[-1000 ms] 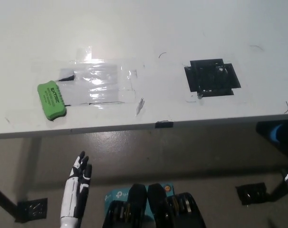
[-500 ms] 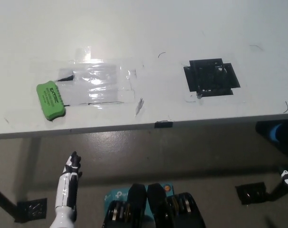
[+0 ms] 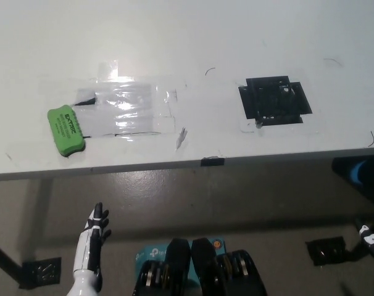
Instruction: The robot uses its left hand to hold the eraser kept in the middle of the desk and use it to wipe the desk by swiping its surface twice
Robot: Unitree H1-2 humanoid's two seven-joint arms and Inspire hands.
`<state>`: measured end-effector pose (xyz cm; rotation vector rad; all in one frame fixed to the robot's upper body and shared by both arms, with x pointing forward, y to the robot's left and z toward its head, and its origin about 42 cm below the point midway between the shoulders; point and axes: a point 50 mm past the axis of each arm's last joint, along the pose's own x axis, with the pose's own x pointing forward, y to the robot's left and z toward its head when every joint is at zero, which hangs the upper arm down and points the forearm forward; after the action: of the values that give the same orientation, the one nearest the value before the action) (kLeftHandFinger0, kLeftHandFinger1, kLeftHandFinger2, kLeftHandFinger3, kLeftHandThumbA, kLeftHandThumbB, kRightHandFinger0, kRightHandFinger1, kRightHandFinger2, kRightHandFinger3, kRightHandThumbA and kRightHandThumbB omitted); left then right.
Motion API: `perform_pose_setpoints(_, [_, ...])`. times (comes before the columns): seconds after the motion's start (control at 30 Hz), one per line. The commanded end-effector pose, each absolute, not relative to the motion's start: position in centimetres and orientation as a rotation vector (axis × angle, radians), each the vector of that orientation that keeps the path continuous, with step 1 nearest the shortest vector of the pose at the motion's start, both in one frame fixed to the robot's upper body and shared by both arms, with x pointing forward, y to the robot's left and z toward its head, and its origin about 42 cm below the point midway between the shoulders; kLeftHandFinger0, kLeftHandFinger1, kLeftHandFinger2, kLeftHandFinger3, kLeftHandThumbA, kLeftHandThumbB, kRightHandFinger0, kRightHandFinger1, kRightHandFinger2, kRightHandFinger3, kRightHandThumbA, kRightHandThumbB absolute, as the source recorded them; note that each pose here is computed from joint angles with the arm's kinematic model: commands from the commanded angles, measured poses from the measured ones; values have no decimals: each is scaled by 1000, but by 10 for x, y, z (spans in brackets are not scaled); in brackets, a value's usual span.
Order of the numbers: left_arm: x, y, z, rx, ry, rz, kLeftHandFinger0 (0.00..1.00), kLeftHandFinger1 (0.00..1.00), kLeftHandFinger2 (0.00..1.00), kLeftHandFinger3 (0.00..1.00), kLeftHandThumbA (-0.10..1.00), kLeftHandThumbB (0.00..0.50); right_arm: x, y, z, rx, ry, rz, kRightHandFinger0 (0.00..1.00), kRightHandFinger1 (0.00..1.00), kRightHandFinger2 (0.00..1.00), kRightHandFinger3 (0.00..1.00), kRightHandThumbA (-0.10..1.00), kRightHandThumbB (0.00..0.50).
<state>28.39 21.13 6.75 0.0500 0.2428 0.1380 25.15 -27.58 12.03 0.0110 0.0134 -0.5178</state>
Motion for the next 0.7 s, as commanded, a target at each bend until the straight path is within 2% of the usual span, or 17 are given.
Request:
perform_pose_setpoints(0.0, [288, 211, 78, 32, 212, 116, 1000, 1000, 1000, 1000, 1000, 180, 252, -273, 126, 18, -2, -487, 1000, 1000, 1000, 1000, 1000, 44])
perform_pose_setpoints(0.17, [288, 211, 80, 9, 209, 120, 1000, 1000, 1000, 1000, 1000, 184, 253, -272, 126, 16, -13, -474, 1000, 1000, 1000, 1000, 1000, 20])
perform_pose_setpoints(0.23, [286, 210, 78, 32, 218, 118, 1000, 1000, 1000, 1000, 1000, 185, 251, -274, 123, 24, -4, -470, 1000, 1000, 1000, 1000, 1000, 47])
perform_pose_setpoints(0.3, [284, 211, 78, 36, 222, 124, 1000, 1000, 1000, 1000, 1000, 192, 249, -273, 123, 18, -2, -469, 1000, 1000, 1000, 1000, 1000, 19])
perform_pose_setpoints(0.37, [284, 211, 78, 34, 218, 125, 1000, 1000, 1000, 1000, 1000, 178, 250, -273, 123, 20, -1, -472, 982, 1000, 1000, 1000, 1000, 17])
perform_pose_setpoints(0.4, [284, 211, 78, 40, 217, 121, 1000, 1000, 1000, 1000, 1000, 202, 250, -272, 123, 18, 0, -474, 960, 1000, 1000, 1000, 1000, 11])
perform_pose_setpoints(0.43, [284, 211, 79, 40, 221, 120, 1000, 1000, 1000, 1000, 1000, 205, 250, -272, 123, 19, 2, -476, 955, 1000, 1000, 1000, 1000, 11])
perform_pose_setpoints(0.5, [284, 211, 79, 41, 210, 117, 1000, 1000, 1000, 1000, 1000, 184, 250, -272, 123, 11, 1, -465, 984, 1000, 1000, 1000, 1000, 14])
perform_pose_setpoints(0.57, [282, 211, 77, 24, 215, 116, 1000, 1000, 1000, 1000, 1000, 202, 249, -272, 123, 22, -2, -458, 986, 1000, 1000, 1000, 1000, 4])
perform_pose_setpoints(0.67, [282, 210, 78, 20, 219, 124, 1000, 1000, 1000, 1000, 1000, 211, 249, -272, 121, 22, -1, -460, 966, 1000, 1000, 1000, 1000, 16])
